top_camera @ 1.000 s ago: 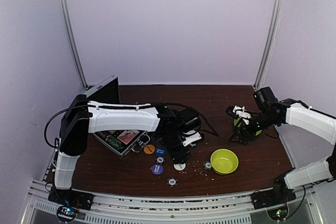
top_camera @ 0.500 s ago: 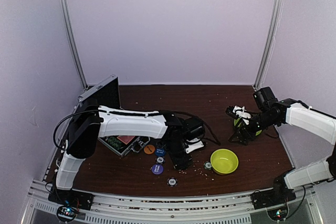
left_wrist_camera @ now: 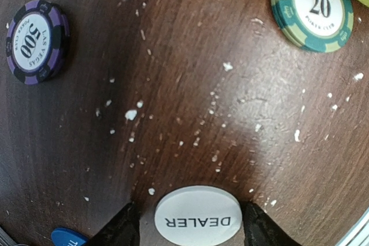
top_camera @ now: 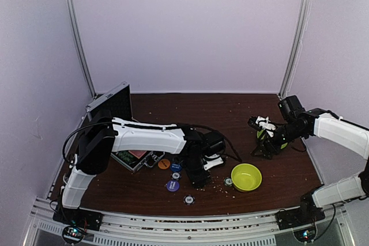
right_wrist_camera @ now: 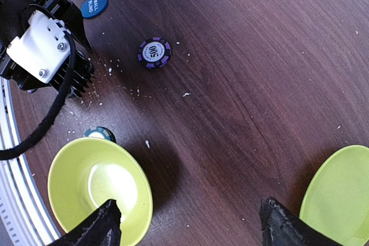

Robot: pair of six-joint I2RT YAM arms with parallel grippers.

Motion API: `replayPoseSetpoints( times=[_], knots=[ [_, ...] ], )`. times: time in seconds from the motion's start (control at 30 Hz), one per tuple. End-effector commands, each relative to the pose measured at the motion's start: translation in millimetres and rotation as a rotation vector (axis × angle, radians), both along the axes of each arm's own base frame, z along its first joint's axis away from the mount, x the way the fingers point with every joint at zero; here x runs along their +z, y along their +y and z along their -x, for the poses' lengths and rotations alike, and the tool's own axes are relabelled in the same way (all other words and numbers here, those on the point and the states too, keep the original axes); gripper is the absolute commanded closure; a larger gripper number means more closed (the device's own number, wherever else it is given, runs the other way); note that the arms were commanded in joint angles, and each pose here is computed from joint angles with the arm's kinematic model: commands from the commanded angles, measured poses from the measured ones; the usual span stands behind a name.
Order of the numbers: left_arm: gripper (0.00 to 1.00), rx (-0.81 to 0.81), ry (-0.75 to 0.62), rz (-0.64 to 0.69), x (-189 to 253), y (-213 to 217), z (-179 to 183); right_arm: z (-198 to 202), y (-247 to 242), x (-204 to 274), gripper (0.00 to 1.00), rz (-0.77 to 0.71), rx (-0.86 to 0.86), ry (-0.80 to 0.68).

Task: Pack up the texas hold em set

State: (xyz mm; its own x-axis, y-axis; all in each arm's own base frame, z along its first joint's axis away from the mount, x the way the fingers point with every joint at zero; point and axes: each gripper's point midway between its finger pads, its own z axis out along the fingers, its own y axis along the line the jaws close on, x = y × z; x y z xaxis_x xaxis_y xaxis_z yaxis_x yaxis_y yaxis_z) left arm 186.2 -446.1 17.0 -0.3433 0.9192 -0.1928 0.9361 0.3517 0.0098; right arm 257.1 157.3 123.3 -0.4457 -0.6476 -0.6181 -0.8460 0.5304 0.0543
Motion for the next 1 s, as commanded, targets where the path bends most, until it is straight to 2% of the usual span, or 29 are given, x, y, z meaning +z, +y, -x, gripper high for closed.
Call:
replayPoseSetpoints(
  times=[0.0,0.3,0.53,0.97],
  knots=[
    [0.38,0.006,0.017,-0.004,-9,-4,0,-2,2,13,0.17,-0.006,0.01,-0.036],
    [0.4,0.005,0.018,-0.078,-12,12,2,-1,2,13,0.17,-0.007,0.012,-0.036],
    [0.4,0.01,0.012,-0.093,-10,19,3,-1,2,12,0.17,-0.004,0.013,-0.029],
    [0.46,0.017,0.035,-0.098,-14,21,6,-1,2,11,0.17,-0.004,0.016,-0.024]
  ],
)
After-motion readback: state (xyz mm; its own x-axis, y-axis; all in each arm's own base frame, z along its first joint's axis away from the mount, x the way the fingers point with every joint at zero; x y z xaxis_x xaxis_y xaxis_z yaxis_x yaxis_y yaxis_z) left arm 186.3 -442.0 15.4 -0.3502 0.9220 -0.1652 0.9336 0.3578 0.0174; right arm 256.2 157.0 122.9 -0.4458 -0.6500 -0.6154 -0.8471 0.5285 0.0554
